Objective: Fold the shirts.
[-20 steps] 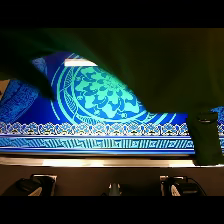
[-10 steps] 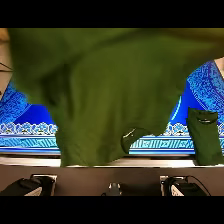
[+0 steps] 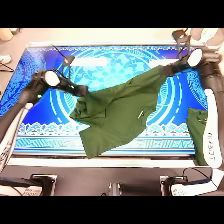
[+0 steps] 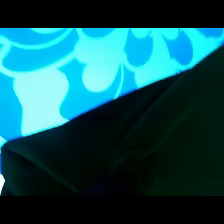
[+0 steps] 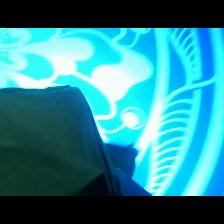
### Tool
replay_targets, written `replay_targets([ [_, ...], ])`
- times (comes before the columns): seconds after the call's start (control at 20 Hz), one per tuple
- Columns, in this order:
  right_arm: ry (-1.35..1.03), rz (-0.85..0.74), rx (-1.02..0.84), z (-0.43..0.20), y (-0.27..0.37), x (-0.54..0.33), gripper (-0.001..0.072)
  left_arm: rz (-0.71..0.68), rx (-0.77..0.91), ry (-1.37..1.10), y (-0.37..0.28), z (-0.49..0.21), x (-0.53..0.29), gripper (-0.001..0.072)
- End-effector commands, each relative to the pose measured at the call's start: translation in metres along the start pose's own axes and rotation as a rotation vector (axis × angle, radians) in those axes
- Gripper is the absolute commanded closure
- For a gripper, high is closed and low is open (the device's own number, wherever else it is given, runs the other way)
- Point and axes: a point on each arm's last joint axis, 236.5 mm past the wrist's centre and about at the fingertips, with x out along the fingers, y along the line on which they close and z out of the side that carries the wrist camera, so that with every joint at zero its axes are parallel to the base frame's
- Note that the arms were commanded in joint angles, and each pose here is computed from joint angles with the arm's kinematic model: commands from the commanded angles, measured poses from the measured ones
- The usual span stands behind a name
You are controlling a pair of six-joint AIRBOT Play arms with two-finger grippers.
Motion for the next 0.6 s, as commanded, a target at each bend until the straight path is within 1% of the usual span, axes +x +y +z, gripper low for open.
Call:
replay_targets([
  [0.0, 0.023, 0.134, 0.133, -0.009, 0.028, 0.042, 0.0474, -0.106, -0.125, 0.119, -0.011, -0.025, 0.044, 0.0467],
  [0.05, 0.02, 0.133, 0.123, -0.006, 0.027, 0.035, 0.0225, -0.105, -0.128, 0.105, -0.008, -0.018, 0.038, 0.0213],
  [0.1, 0.015, 0.139, 0.082, -0.004, 0.025, 0.023, 0.0176, -0.093, -0.127, 0.099, 0.002, -0.009, 0.026, 0.0082],
  [0.2, 0.031, 0.173, -0.019, -0.011, 0.019, -0.011, 0.0175, -0.028, -0.127, 0.105, 0.039, 0.008, -0.008, 0.0086],
  [0.25, 0.063, 0.19, -0.084, -0.021, 0.015, -0.027, 0.0176, 0.023, -0.136, 0.122, 0.065, 0.011, -0.028, 0.0102],
  [0.3, 0.131, 0.215, -0.126, -0.041, 0.01, -0.043, 0.0191, 0.078, -0.15, 0.149, 0.09, 0.008, -0.043, 0.0113],
  [0.35, 0.211, 0.247, -0.131, -0.064, 0.008, -0.052, 0.0195, 0.135, -0.175, 0.19, 0.117, -0.003, -0.055, 0.0328],
  [0.4, 0.309, 0.296, -0.131, -0.091, 0.013, -0.06, 0.0231, 0.175, -0.206, 0.24, 0.139, -0.017, -0.062, 0.0468],
  [0.45, 0.388, 0.337, -0.139, -0.116, 0.021, -0.063, 0.0231, 0.186, -0.237, 0.273, 0.151, -0.029, -0.061, 0.0459],
  [0.5, 0.435, 0.384, -0.132, -0.136, 0.036, -0.063, 0.0231, 0.177, -0.266, 0.309, 0.158, -0.043, -0.055, 0.0321],
  [0.55, 0.463, 0.432, -0.115, -0.156, 0.055, -0.061, 0.0229, 0.151, -0.271, 0.338, 0.158, -0.056, -0.045, 0.0141],
])
